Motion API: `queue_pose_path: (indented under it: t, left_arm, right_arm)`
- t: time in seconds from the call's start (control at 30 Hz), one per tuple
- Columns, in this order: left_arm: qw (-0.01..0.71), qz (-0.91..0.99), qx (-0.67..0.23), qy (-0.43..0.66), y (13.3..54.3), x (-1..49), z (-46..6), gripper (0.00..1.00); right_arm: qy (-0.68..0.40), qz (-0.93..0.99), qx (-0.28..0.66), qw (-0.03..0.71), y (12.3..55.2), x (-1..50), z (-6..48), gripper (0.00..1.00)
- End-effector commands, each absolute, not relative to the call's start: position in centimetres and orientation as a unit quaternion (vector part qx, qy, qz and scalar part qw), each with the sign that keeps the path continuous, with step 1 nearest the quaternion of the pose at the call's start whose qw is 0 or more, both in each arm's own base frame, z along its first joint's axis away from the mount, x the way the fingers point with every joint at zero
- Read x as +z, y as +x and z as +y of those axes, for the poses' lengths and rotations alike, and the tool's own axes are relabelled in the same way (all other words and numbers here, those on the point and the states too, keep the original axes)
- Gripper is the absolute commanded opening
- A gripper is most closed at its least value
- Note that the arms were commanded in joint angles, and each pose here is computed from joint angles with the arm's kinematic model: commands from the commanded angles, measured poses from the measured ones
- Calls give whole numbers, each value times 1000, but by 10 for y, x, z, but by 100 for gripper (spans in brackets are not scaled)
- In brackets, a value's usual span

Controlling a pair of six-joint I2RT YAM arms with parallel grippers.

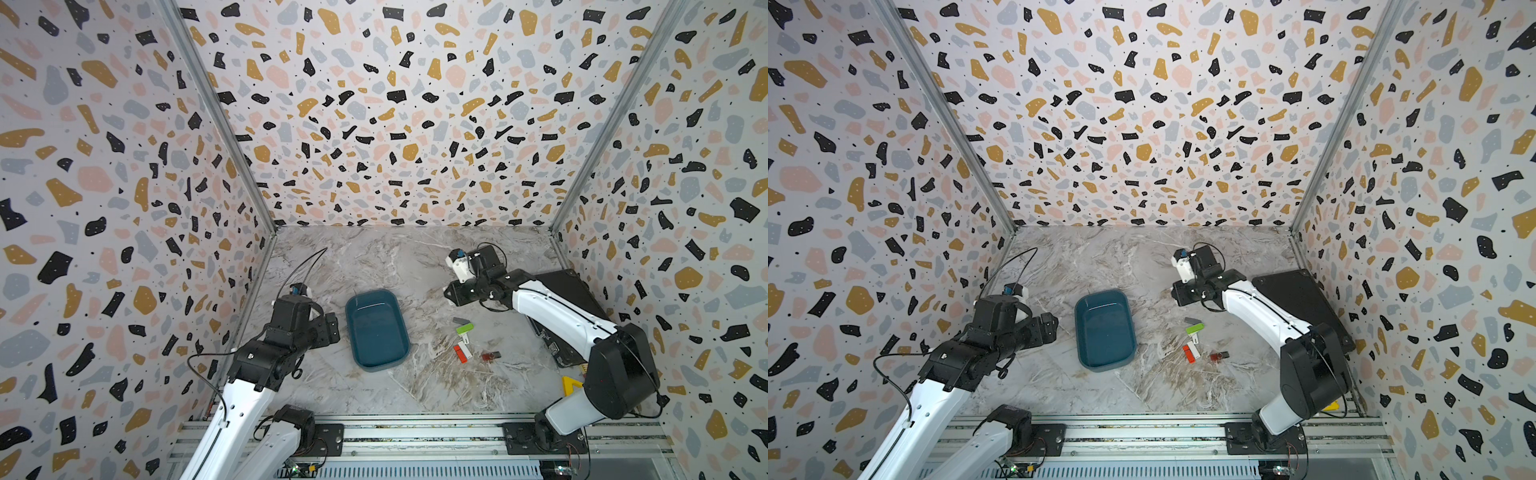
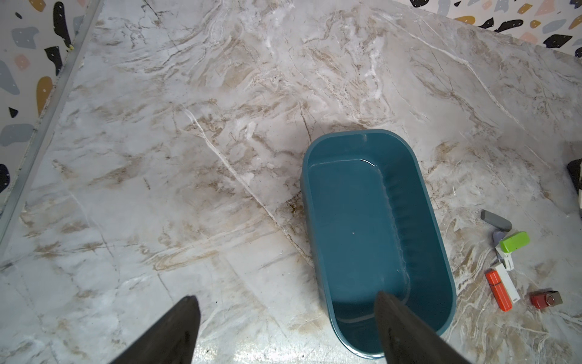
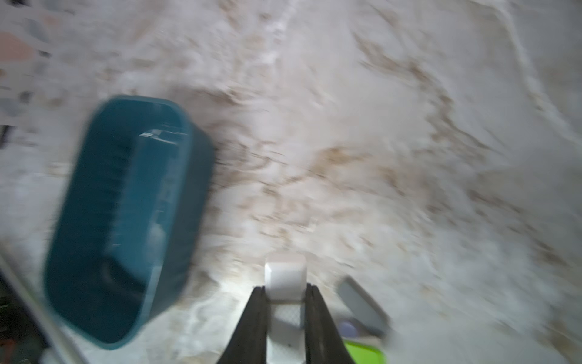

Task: Put the usb flash drive into the storage box
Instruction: Pick up the USB flash from the center of the board, then place the USB flash in the storage box.

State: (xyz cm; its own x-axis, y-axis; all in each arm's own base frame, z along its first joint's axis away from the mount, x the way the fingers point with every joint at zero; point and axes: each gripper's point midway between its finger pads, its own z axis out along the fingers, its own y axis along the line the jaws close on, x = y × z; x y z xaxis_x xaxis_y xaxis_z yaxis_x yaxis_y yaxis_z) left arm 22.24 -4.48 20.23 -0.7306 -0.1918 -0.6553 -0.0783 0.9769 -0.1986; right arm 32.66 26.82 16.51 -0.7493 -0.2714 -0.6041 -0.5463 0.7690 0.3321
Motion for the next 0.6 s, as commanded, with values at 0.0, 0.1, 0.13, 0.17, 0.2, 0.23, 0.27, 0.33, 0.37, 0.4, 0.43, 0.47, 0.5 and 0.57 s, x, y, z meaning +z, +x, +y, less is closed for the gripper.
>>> queue_pose_path:
  t: [0.0,0.1,0.13,0.17,0.2,0.23,0.27,0.33,0.37,0.4,0.43,0.47,0.5,0.57]
  left_arm:
    - [384,916,-74,-87,225,215,-40,91]
    - [386,915,-70,-89,225,216,-38,92]
    - [386,915,-69,-89,224,216,-38,92]
    - [387,915,-69,-90,224,217,-37,92]
    - [387,915,-71,-89,224,217,-38,92]
    - [387,915,-73,-86,224,217,-39,92]
    - [387,915,-75,-83,223,218,-40,92]
    - [386,916,-79,-77,223,218,-42,92]
    - [385,917,-81,-74,223,217,-43,92]
    - [383,917,-81,-72,223,217,-44,93]
    - [383,918,-80,-72,223,216,-43,93]
    - [381,919,-79,-70,223,216,-44,93]
    - [379,919,-78,-70,224,216,-43,93]
    - [376,921,-75,-70,223,215,-43,95]
  right_arm:
    - [-224,878,352,236,298,172,340,15]
    - [-250,874,357,217,282,166,390,15]
    - [-253,874,357,211,279,162,402,15]
    - [-252,878,350,206,278,152,413,15]
    - [-254,881,341,206,278,146,423,15]
    - [-257,883,333,208,278,141,431,15]
    - [-259,885,326,209,279,136,440,15]
    - [-261,888,316,208,284,124,454,17]
    - [-259,892,310,203,287,116,460,18]
    - [-254,897,304,198,291,109,464,18]
    - [-252,901,297,193,295,100,467,19]
    - [-250,903,292,194,299,95,470,20]
    - [-250,902,292,196,301,93,473,22]
    - [-248,900,295,204,305,96,477,28]
